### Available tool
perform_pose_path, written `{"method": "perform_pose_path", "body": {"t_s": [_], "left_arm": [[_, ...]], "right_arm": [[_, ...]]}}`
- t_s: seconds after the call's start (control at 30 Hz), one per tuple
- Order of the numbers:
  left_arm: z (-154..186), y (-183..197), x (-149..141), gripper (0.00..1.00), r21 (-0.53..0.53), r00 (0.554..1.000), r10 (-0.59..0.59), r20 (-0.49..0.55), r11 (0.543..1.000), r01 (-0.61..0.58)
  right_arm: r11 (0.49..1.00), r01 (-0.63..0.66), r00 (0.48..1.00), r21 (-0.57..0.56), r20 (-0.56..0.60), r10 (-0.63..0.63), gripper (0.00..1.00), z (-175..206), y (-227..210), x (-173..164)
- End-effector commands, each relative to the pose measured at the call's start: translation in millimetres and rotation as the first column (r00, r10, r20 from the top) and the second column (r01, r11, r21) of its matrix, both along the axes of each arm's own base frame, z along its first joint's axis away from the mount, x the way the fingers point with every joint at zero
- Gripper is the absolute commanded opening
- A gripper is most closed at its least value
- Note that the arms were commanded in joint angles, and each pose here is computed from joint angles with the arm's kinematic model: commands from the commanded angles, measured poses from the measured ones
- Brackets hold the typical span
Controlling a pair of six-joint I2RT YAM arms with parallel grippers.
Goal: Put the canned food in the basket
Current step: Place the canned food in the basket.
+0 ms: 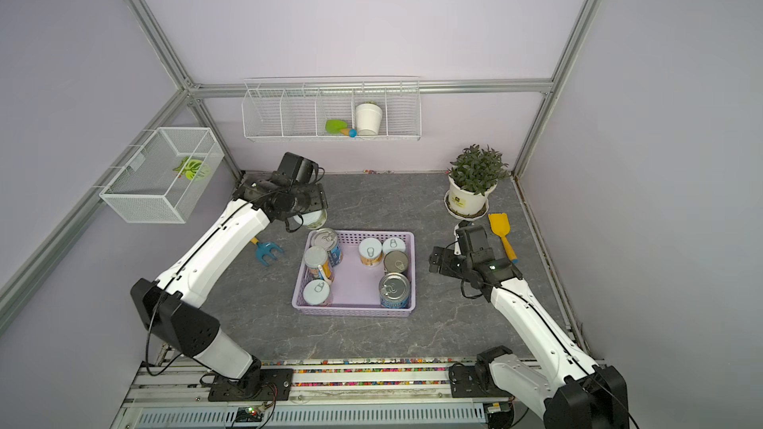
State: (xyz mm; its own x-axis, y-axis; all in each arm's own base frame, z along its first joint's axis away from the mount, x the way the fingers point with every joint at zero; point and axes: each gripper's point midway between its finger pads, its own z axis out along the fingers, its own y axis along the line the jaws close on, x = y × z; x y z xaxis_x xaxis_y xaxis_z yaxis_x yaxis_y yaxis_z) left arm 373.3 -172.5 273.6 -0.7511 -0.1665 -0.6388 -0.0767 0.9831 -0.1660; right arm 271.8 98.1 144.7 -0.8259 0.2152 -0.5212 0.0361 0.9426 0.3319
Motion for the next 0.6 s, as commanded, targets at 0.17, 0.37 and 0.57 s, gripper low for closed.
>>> {"method": "perform_pose_path", "body": {"t_s": [0.17, 0.37, 0.57], "left_arm": [[24.0, -25.1, -64.5, 0.51, -0.062, 0.988, -0.146, 0.057, 0.987, 0.149], [1.0, -58.2, -110.4, 0.51, -0.082, 0.953, -0.304, 0.002, 0.95, 0.303], [-35.8, -78.2, -135.4, 0.5, -0.149, 0.91, -0.41, -0.064, 0.905, 0.398]], "right_arm": [[1.0, -0.009, 0.999, -0.008, 0.052, 0.01, 0.98, 14.3, -0.1, -6.4], [0.999, 0.0, 0.997, -0.035, 0.072, 0.003, 0.98, 21.2, -4.0, -9.4], [0.996, 0.026, 0.996, -0.089, 0.09, -0.018, 0.98, 26.7, -13.6, -12.5]]}}
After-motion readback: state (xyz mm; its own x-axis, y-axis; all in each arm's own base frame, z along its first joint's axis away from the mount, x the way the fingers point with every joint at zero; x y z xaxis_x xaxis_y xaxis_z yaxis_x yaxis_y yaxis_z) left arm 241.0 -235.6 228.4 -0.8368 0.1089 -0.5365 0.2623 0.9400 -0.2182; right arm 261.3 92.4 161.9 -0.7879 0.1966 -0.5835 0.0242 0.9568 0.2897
